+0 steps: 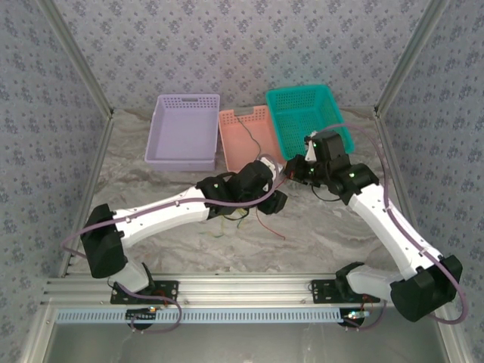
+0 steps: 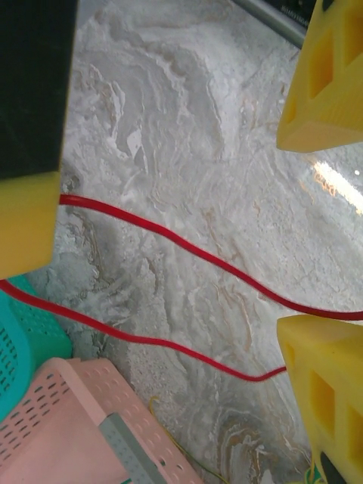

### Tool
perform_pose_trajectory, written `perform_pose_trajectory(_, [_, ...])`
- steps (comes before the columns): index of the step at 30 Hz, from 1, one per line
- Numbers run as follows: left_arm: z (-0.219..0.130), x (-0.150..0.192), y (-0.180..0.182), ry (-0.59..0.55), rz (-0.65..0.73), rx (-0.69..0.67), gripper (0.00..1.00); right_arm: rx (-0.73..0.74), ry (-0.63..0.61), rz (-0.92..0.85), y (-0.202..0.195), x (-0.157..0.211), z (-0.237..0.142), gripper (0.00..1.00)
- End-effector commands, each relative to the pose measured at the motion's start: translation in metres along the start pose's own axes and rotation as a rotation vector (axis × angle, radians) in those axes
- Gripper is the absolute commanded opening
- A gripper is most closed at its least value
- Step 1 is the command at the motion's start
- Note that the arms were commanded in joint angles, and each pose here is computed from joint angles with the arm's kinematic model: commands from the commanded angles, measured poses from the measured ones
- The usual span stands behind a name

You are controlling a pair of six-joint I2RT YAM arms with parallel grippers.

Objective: Untangle the cables

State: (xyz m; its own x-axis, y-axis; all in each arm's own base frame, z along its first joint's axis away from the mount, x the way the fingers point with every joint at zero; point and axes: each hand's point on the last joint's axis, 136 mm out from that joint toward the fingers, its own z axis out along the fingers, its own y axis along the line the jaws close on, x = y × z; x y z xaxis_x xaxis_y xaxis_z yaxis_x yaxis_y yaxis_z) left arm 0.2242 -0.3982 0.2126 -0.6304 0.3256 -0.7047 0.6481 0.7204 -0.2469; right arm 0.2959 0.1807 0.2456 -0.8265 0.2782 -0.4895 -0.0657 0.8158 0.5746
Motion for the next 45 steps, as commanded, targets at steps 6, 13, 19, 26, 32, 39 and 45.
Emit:
perform_pose_trajectory(6, [0.008, 0.003, 0.001, 0.017, 0.068, -0.041, 0.45, 0.014, -0.001, 0.007, 0.004, -0.004, -0.004, 0.0])
perform_pose_trajectory(13, [-0.002, -0.002, -0.01, -0.004, 0.033, 0.01, 0.0, -0.002, -0.013, -0.002, 0.012, -0.015, -0.002, 0.0])
perform_pose_trajectory(19, [-0.067, -0.045, -0.04, -0.094, -0.141, 0.24, 0.0, -0.118, 0.007, -0.052, 0.022, -0.028, 0.009, 0.47])
perform_pose_trajectory(26, [-0.101, -0.078, -0.036, -0.094, -0.346, 0.432, 0.0, -0.186, -0.135, -0.082, 0.019, -0.039, -0.033, 0.77])
perform_pose_trajectory(32, [-0.116, -0.096, -0.026, -0.106, -0.447, 0.504, 0.0, -0.256, -0.266, -0.186, 0.012, -0.027, -0.055, 0.84])
perform_pose_trajectory(39, [-0.124, -0.104, -0.016, -0.07, -0.53, 0.544, 0.0, -0.285, -0.383, -0.491, 0.029, -0.002, -0.044, 0.89])
perform_pose_trajectory(45, [-0.132, -0.105, -0.016, -0.054, -0.555, 0.575, 0.0, -0.306, -0.375, -0.619, 0.05, 0.003, -0.018, 0.89])
